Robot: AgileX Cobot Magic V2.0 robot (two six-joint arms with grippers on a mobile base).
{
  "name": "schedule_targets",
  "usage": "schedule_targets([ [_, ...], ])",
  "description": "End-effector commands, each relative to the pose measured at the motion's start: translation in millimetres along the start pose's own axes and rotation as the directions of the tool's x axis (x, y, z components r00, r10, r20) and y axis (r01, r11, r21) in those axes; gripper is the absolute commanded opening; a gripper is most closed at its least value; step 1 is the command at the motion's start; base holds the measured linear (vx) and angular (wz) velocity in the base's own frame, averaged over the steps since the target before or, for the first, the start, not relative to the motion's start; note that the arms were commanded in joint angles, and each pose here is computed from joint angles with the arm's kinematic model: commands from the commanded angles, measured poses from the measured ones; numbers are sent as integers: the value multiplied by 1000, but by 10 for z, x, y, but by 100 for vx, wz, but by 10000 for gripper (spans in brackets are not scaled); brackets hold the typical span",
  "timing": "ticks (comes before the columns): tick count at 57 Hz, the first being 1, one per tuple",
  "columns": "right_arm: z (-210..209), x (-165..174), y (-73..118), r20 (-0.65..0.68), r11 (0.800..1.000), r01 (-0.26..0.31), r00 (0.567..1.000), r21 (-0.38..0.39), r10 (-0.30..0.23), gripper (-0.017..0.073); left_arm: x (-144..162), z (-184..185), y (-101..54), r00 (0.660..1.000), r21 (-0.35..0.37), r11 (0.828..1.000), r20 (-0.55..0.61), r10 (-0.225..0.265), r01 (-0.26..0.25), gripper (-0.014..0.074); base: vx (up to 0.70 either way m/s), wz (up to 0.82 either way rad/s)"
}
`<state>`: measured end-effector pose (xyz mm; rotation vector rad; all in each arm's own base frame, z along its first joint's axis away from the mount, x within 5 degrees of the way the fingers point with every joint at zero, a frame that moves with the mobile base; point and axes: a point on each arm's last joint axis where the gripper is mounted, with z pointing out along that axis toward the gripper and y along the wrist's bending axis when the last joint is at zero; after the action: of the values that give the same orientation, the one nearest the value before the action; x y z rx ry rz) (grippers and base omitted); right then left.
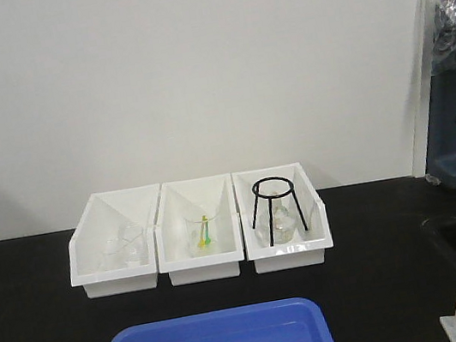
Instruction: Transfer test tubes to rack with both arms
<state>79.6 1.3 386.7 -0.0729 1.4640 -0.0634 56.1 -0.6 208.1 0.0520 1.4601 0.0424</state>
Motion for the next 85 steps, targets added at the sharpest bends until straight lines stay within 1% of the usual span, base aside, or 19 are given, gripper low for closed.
schedule_targets([
  [1, -7, -165, -31, 95, 1000, 12, 995, 29, -15, 386, -154, -9, 5, 995, 1, 1000, 102, -19, 19, -5, 0, 0],
  [10, -46, -89, -25, 98, 999, 21, 995, 33, -24, 374, -154, -9, 5, 995, 1, 1000, 102, -19, 19, -5, 0, 0],
  [16, -124, 94, -16, 121, 999, 25, 992, 46, -30, 321, -154, -9, 5, 995, 1, 1000, 102, -19, 19, -5, 0, 0],
  [21, -203, 321, 4, 116, 999, -2, 993, 46, -3, 237, -154, -9, 5, 995, 1, 1000, 102, -19, 19, -5, 0, 0],
  [25, -252, 584, 30, 69, 999, -21, 997, 39, 18, 142, -154, -9, 5, 995, 1, 1000, 102, -19, 19, -5, 0, 0],
  [29, -299, 827, 51, 28, 999, -11, 1000, 39, 10, 53, -154, -9, 5, 995, 1, 1000, 102, -19, 19, -5, 0, 0],
  [32, -319, 1016, 64, -9, 999, 16, 1000, 39, -15, -17, -154, -9, 5, 995, 1, 1000, 102, -19, 19, -5, 0, 0],
  [36, -342, 1235, 78, -48, 998, 54, 998, 40, -52, -15, -154, -9, 5, 995, 1, 1000, 102, -19, 19, -5, 0, 0],
  [39, -360, 1384, 90, -67, 997, 61, 996, 39, -58, -13, -154, -9, 5, 995, 1, 1000, 102, -19, 19, -5, 0, 0],
  [42, -378, 1547, 104, -73, 998, 49, 996, 39, -46, -13, -154, -9, 5, 995, 1, 1000, 102, -19, 19, -5, 0, 0],
  [48, -428, 1823, 131, -8, 998, 33, 999, 46, -33, -11, -154, -9, 5, 995, 1, 1000, 102, -19, 19, -5, 0, 0],
  [52, -425, 1829, 132, -60, 999, 26, 998, 39, -24, -12, -154, -11, 5, 995, 1, 1000, 102, -19, 19, -5, 0, 0],
  [61, -426, 1887, 137, -106, 999, 22, 994, 34, -19, -12, -154, -11, 5, 995, 1, 1000, 102, -19, 19, -5, 0, 0],
  [85, -427, 1891, 137, -111, 999, 22, 994, 33, -19, -8, -155, -11, 5, 995, 1, 1000, 103, -19, 19, -5, 0, 0],
])
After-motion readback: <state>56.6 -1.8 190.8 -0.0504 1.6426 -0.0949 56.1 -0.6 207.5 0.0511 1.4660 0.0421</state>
